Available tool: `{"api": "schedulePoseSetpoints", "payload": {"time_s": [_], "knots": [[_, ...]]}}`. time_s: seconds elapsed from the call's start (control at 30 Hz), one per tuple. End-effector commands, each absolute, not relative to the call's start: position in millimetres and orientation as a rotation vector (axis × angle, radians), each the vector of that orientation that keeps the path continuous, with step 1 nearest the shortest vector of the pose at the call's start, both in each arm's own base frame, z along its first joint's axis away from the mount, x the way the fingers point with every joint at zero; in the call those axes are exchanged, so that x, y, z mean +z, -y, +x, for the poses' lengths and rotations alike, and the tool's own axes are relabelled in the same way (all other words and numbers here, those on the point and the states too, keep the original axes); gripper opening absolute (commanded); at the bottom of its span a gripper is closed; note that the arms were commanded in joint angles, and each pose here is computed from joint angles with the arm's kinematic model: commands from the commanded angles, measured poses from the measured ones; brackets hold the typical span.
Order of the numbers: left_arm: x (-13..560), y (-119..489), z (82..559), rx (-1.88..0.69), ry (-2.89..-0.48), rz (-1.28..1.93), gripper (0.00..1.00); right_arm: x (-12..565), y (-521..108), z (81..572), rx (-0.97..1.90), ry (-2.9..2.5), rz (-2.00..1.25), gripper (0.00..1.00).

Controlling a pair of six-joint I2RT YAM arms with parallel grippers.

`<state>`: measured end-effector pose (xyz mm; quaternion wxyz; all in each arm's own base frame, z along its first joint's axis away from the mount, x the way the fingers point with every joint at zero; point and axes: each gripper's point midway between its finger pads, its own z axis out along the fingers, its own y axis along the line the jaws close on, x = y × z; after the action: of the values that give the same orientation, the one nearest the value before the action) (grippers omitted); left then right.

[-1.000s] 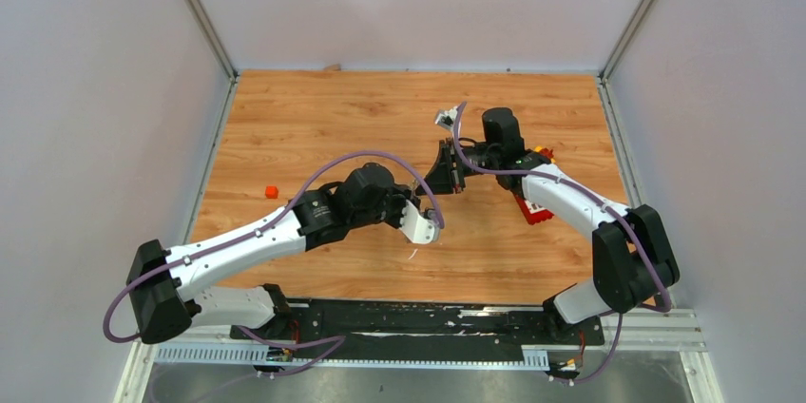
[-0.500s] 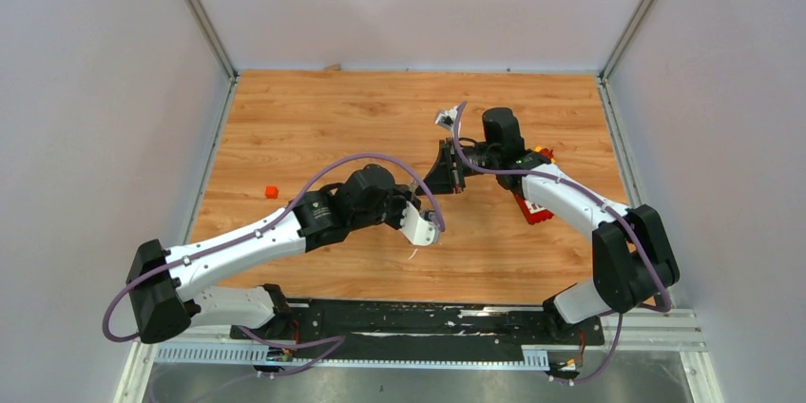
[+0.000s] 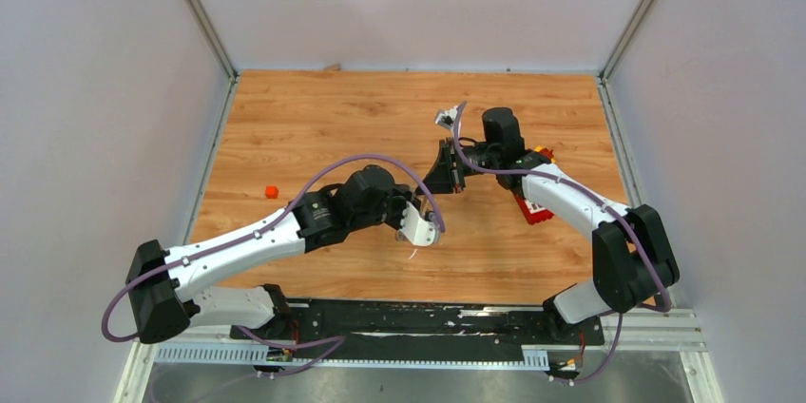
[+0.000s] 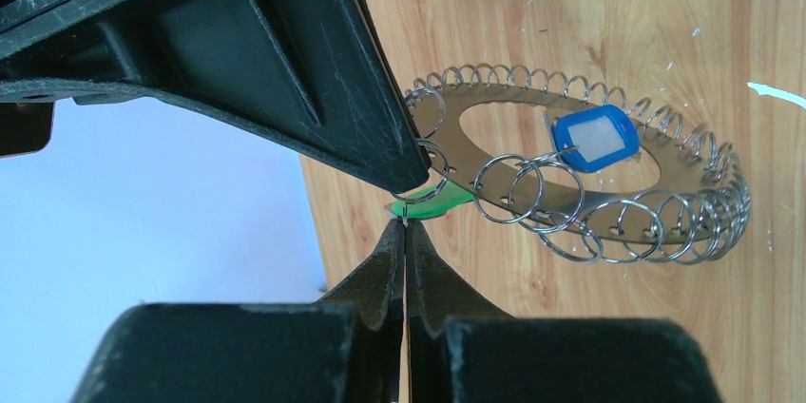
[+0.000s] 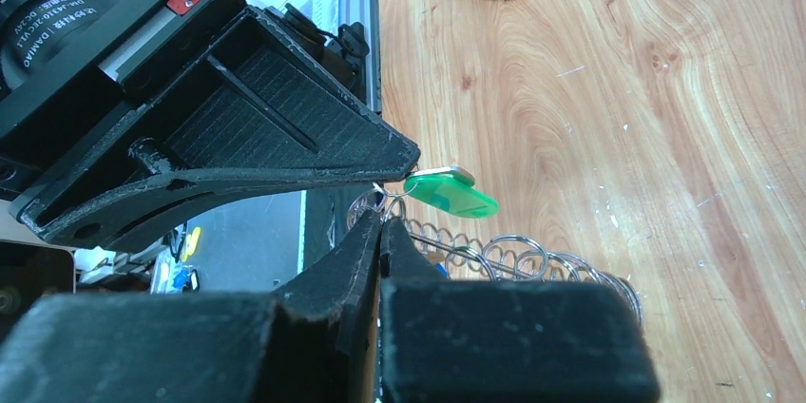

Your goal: Put the keys on the keyring

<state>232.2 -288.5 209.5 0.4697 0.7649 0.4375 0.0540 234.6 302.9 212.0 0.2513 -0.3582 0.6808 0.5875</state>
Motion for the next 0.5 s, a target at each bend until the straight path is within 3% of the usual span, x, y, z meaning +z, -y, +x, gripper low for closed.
{"api": "schedulePoseSetpoints", "payload": {"time_s": [0.0, 0.47], "knots": [[221.7, 295.1, 230.1, 0.128, -1.029, 1.842, 0.0, 231.0, -306.7, 240.8, 1.588, -1.777, -1.007, 0.0], [216.4, 299.0, 227.2, 0.132, -1.021, 1.856, 0.0, 231.9, -307.7, 240.1, 1.597, -1.777, -1.007, 0.0]]}}
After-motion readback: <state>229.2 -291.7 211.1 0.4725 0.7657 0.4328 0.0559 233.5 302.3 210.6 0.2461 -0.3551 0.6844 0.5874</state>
